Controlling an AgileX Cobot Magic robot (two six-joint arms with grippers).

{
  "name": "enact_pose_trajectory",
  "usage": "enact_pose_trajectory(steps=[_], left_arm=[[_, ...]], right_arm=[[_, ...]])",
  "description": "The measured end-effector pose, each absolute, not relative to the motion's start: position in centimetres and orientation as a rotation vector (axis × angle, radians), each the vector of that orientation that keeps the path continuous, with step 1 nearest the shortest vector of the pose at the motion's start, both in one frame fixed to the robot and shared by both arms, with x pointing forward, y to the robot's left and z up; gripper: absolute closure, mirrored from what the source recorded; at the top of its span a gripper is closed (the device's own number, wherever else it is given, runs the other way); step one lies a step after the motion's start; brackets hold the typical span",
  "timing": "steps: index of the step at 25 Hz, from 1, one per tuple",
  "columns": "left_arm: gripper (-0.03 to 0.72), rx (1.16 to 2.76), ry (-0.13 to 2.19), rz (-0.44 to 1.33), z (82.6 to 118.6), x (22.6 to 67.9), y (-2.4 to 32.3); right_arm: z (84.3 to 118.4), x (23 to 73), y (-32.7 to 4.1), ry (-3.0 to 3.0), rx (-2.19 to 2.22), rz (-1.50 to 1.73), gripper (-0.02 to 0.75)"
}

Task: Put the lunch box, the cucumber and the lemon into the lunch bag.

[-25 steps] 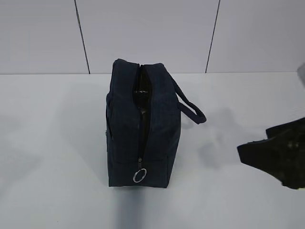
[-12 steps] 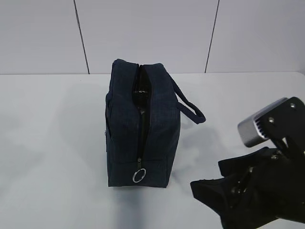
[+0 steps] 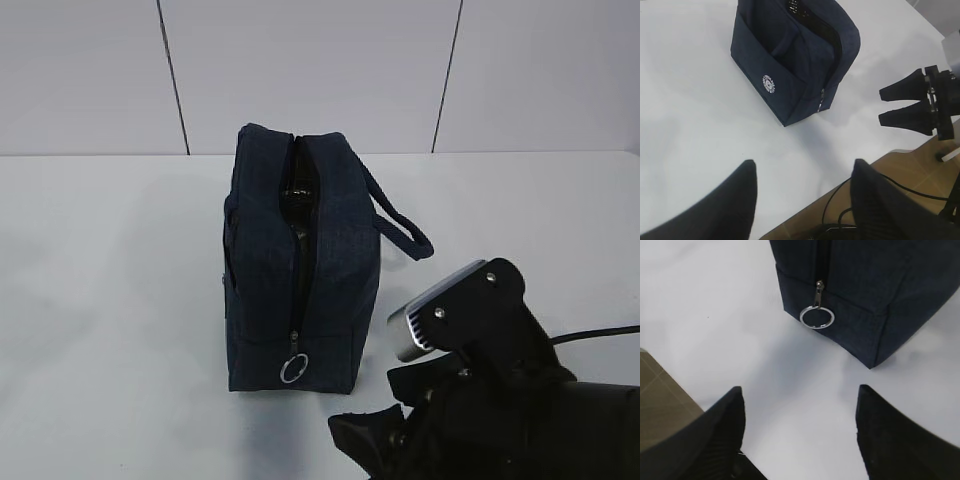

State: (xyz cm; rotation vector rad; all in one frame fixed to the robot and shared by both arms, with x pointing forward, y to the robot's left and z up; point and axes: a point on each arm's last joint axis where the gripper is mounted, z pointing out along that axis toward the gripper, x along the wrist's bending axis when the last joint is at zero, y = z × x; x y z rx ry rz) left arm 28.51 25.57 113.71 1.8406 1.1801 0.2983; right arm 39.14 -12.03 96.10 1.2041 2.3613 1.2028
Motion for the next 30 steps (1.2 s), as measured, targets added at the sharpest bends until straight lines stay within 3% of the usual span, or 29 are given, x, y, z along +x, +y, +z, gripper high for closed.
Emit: enact_pose_trajectory(steps=[18,30], left_arm=[[0.256,1.790,1.160,0.327,114.0,28.9,25.5],[0.256,1.804,1.173,0.315,113.4,29.0,25.4]], right_arm=[[94.0,43.0,-7.8,2.329,1.117,1.171,0.218],[91.6,44.0,-7.5,2.285,1.182,1.116,0.218]])
